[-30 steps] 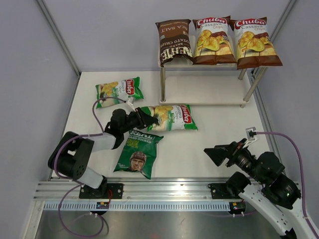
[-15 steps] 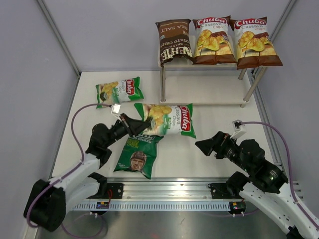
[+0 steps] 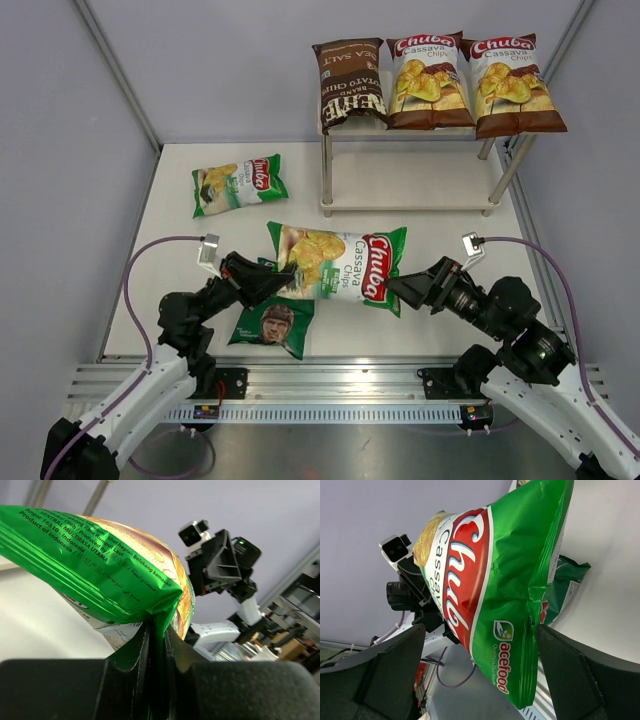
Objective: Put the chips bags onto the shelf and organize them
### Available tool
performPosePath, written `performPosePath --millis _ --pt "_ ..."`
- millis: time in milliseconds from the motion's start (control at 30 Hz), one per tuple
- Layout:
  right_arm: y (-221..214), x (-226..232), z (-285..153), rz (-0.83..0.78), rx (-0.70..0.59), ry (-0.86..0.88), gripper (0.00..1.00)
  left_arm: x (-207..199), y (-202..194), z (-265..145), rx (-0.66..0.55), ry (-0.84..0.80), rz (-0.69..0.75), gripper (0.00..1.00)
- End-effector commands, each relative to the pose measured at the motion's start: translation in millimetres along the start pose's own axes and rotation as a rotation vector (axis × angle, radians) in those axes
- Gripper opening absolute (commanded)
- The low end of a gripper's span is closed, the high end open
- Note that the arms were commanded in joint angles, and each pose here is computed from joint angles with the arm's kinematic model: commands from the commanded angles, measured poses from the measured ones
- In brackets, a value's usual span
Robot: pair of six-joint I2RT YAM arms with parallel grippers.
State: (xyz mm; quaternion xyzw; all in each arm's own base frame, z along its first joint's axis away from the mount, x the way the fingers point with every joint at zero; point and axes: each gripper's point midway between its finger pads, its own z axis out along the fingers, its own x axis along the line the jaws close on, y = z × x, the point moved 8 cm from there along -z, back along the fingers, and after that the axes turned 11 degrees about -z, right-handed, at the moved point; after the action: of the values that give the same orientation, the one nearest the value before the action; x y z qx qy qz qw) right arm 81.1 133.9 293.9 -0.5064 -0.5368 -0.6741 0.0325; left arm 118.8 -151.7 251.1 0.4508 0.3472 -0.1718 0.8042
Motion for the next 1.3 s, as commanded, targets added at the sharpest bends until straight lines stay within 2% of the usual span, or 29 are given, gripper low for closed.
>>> performPosePath --millis 0,167,367,433,533,567,667,833,967,1000,1067,1133,1233,1267 --pt "7 13 -7 0.007 -0.039 0.084 0.99 -32 2 -2 -0.02 -0.197 0.049 0.0" --pt "6 8 -13 0.003 -0.052 0.036 0.99 -47 -5 -6 -0.019 -0.311 0.058 0.0" --pt "8 -6 -26 -0.005 -0.09 -0.122 0.99 -49 -5 -6 -0.041 -0.324 0.059 0.0" --pt "11 -3 -30 -0.011 -0.108 -0.104 0.99 -50 -5 -5 -0.041 -0.331 0.062 0.0" --pt "6 10 -24 0.005 -0.071 0.061 0.99 -54 -5 -3 -0.028 -0.355 0.059 0.0" --pt "7 26 -22 -0.001 -0.05 0.206 0.99 -56 -6 -2 -0.022 -0.368 0.055 0.0" --pt "1 38 -11 0.028 0.022 0.374 0.99 -60 -9 0 -0.012 -0.403 0.048 0.0" --pt "2 44 -6 0.053 0.065 0.418 0.98 -59 -13 5 0.003 -0.415 0.05 0.0" --pt "3 40 -11 0.041 0.037 0.372 0.86 -55 -14 7 0.006 -0.397 0.066 0.0" --pt "4 40 -14 0.035 0.022 0.366 0.7 -53 -15 7 0.01 -0.383 0.074 0.0" --pt "4 37 -19 0.011 -0.012 0.337 0.55 -50 -15 8 0.011 -0.363 0.079 0.0" --pt "5 35 -22 -0.015 -0.034 0.334 0.45 -46 -16 9 0.017 -0.336 0.097 0.0" --pt "5 37 -26 -0.054 -0.054 0.358 0.35 -40 -16 9 0.015 -0.289 0.109 0.17" --pt "6 37 -26 -0.062 -0.061 0.357 0.34 -40 -15 10 0.01 -0.278 0.116 0.28"
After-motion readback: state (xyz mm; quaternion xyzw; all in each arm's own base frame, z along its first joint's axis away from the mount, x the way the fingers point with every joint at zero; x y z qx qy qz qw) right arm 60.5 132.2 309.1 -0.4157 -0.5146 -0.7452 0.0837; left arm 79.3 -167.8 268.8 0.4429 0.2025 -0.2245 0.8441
